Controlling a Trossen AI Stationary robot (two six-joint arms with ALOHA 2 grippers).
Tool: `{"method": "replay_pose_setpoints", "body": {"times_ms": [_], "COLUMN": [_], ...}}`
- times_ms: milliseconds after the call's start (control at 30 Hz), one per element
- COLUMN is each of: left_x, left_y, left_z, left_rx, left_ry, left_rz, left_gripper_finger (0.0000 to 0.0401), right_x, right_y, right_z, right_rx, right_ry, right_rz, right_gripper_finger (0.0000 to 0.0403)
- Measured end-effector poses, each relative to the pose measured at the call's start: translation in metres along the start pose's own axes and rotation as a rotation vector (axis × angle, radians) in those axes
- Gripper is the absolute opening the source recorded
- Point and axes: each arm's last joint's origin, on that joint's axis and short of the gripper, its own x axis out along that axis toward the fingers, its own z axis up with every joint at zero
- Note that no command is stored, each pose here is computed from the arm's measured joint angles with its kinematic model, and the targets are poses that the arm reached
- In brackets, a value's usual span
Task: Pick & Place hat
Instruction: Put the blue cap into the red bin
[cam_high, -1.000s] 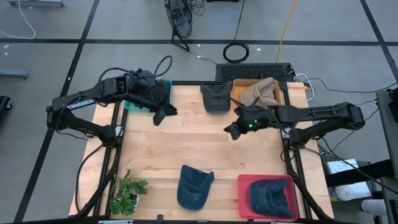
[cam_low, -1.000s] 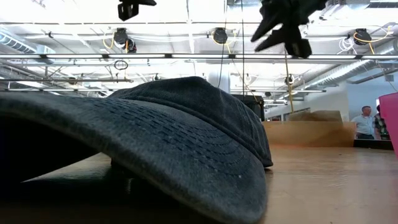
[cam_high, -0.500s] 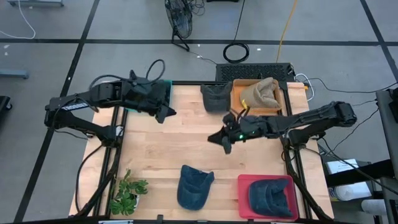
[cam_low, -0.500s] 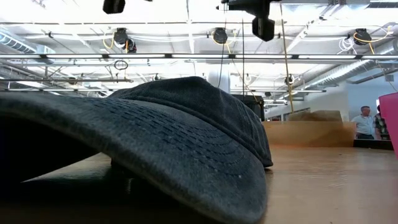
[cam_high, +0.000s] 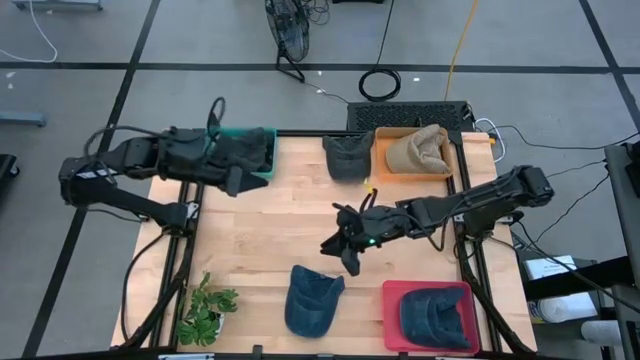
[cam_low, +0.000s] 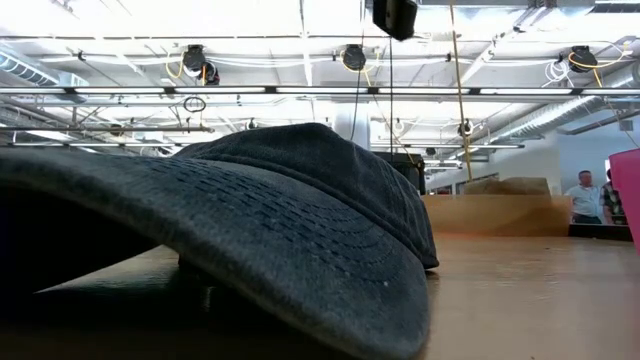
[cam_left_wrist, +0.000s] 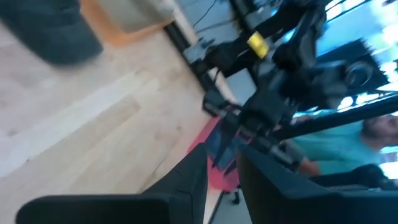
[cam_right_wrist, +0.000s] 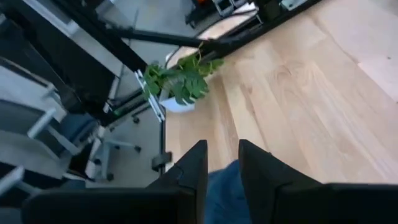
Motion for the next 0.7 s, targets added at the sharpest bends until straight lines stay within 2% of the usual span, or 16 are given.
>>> {"method": "replay_pose_setpoints", "body": {"times_ms": [133,267,367,467,567,700], "left_x": [-0.006,-0.007,-0.007,-0.007,-0.007,-0.008], "left_y": [-0.006,-0.013,-0.018,-0.02,-0.022,-0.023], "left_z": [0.006,0.009,0.008,0.003,-0.002,-0.014], "left_rx": [0.053,0.166,0.277,0.367,0.416,0.461], "left_ry": [-0.063,-0.087,-0.063,-0.038,0.005,0.125], "left_rz": [-0.077,-0.159,-0.225,-0.237,-0.271,-0.314], "left_gripper_finger": [0.0093,0.0093,0.0093,0.0093,0.0093,0.0093], "right_x": [0.0,0.001,0.006,0.015,0.026,0.032], "right_y": [0.012,0.014,0.013,0.011,0.007,0.003], "right_z": [0.014,0.018,0.014,0.006,-0.002,-0.006], "right_rx": [-0.018,-0.043,-0.063,-0.086,-0.085,-0.022], "right_ry": [0.007,-0.008,0.015,0.056,0.09,0.107], "right_rz": [-0.01,-0.06,-0.073,-0.088,-0.11,-0.132], "right_gripper_finger": [0.007,0.007,0.007,0.007,0.007,0.007]}}
